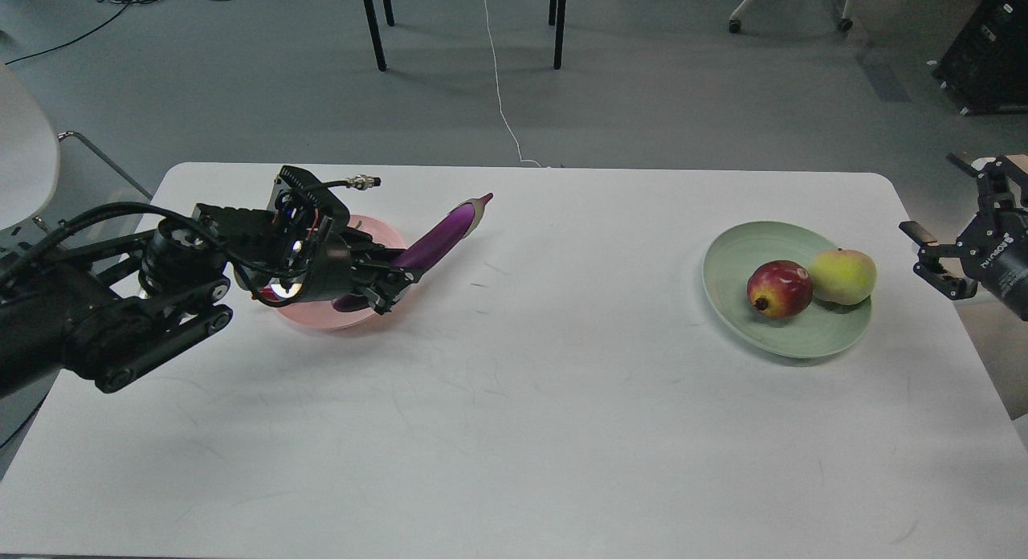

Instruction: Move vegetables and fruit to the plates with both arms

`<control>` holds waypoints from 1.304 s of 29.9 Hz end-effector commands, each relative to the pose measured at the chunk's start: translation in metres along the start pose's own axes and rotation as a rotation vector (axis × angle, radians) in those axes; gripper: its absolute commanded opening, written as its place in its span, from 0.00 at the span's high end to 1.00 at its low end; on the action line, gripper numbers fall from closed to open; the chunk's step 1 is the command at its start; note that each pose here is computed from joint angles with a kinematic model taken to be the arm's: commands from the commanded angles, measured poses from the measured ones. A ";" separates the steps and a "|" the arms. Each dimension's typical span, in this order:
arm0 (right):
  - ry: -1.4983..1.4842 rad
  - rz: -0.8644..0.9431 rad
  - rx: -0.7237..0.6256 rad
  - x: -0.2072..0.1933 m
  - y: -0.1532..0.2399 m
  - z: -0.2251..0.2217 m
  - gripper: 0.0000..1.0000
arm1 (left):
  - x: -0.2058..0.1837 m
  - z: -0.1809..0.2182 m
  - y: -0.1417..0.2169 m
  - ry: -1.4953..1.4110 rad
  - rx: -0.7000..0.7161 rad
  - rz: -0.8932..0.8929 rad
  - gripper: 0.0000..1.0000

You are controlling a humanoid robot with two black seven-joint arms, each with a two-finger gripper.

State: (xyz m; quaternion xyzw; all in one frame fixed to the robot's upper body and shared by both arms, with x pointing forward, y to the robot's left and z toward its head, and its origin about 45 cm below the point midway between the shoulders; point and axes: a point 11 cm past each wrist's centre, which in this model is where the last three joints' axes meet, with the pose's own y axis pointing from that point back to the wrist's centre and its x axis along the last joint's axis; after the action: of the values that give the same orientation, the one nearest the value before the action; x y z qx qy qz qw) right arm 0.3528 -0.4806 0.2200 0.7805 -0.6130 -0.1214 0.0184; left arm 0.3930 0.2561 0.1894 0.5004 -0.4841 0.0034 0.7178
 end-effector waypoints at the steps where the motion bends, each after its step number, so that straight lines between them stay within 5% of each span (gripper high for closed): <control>1: -0.001 -0.002 -0.001 -0.001 -0.001 0.001 0.01 | -0.013 -0.013 0.014 0.019 0.028 -0.039 0.89; 8: -0.003 -0.003 0.002 -0.001 -0.001 0.000 0.01 | -0.031 -0.023 0.014 0.049 0.060 -0.067 0.86; 13: -0.004 -0.002 0.007 -0.001 -0.002 -0.001 0.01 | -0.037 -0.033 0.016 0.065 0.091 -0.078 0.75; 15: -0.003 -0.001 0.006 -0.001 -0.001 -0.001 0.01 | -0.038 -0.034 0.016 0.065 0.093 -0.080 0.60; 17: -0.004 -0.002 0.007 -0.001 -0.002 -0.001 0.01 | -0.039 -0.035 0.017 0.067 0.095 -0.082 0.33; 26: -0.004 -0.003 0.007 -0.001 -0.001 -0.001 0.01 | -0.042 -0.039 0.022 0.072 0.106 -0.086 0.03; 31: -0.010 -0.010 0.017 -0.004 -0.003 -0.004 0.01 | -0.024 -0.038 0.023 0.060 0.102 -0.047 0.03; 39: -0.034 -0.013 0.108 -0.008 -0.014 -0.026 0.01 | 0.068 -0.035 0.039 0.230 0.025 0.293 0.02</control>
State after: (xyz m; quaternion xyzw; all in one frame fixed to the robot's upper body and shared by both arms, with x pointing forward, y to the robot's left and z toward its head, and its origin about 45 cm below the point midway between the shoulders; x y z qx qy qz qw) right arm 0.3646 -0.4764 0.2384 0.7814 -0.6147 -0.1062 -0.0200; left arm 0.4255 0.2845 0.2405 0.4920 -0.4749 0.1090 0.7215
